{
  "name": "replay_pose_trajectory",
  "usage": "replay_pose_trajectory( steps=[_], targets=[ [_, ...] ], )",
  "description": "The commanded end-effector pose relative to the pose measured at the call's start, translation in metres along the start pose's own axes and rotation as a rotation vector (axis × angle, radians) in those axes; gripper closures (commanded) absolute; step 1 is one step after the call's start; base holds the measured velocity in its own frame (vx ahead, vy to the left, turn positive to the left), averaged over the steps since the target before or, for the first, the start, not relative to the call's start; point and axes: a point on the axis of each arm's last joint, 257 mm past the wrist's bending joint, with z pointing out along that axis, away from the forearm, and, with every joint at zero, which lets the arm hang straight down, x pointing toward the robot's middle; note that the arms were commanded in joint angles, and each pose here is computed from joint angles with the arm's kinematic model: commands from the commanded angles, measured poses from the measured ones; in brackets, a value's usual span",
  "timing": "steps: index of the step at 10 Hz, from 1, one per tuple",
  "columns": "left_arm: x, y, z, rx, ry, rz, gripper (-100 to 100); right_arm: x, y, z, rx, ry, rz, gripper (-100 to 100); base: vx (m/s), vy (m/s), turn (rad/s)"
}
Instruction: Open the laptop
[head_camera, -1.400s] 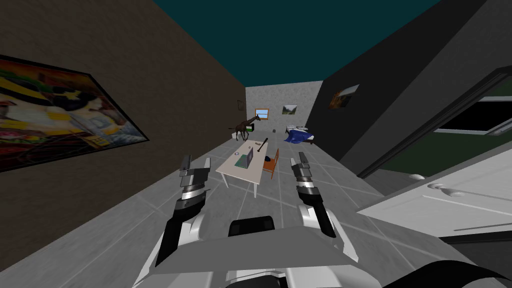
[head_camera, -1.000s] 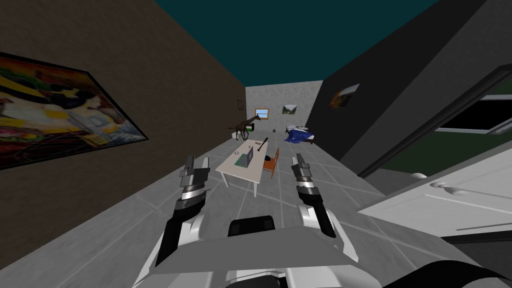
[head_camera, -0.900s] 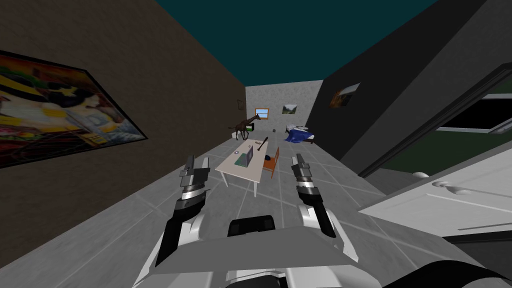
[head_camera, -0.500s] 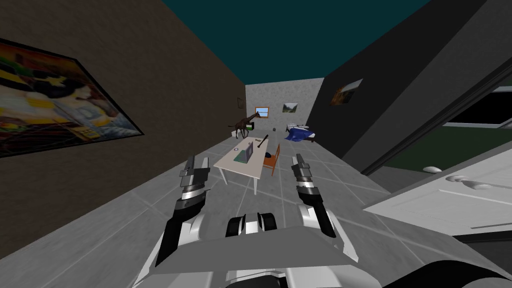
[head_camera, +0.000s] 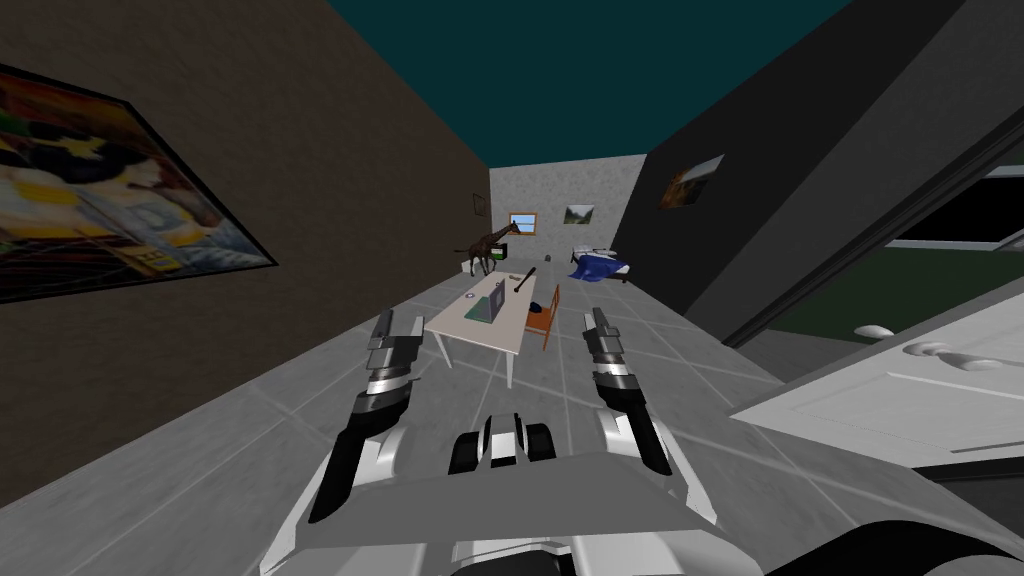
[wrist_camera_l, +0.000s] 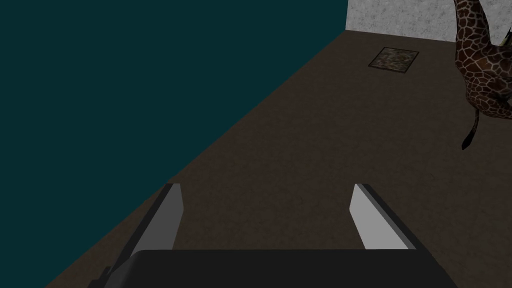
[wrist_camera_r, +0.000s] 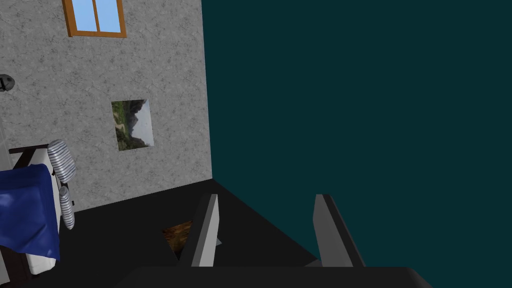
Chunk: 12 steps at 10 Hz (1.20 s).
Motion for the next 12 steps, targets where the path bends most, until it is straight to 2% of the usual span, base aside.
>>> replay_pose_trajectory(
  steps=[1, 5, 12],
  targets=[
    [-0.006, 0.029, 0.004, -0.067, 0.019, -0.003, -100, 0.0, 0.0, 0.0, 0.0, 0.0, 0.0, 0, 0.064, -0.044, -0.048],
    [-0.021, 0.067, 0.011, -0.148, 0.004, -0.023, -100, 0.0, 0.0, 0.0, 0.0, 0.0, 0.0, 0, 0.061, -0.04, -0.04],
    [-0.052, 0.134, 0.022, -0.288, -0.061, -0.078, -100, 0.0, 0.0, 0.0, 0.0, 0.0, 0.0, 0, 0.06, -0.042, -0.042]
  ],
)
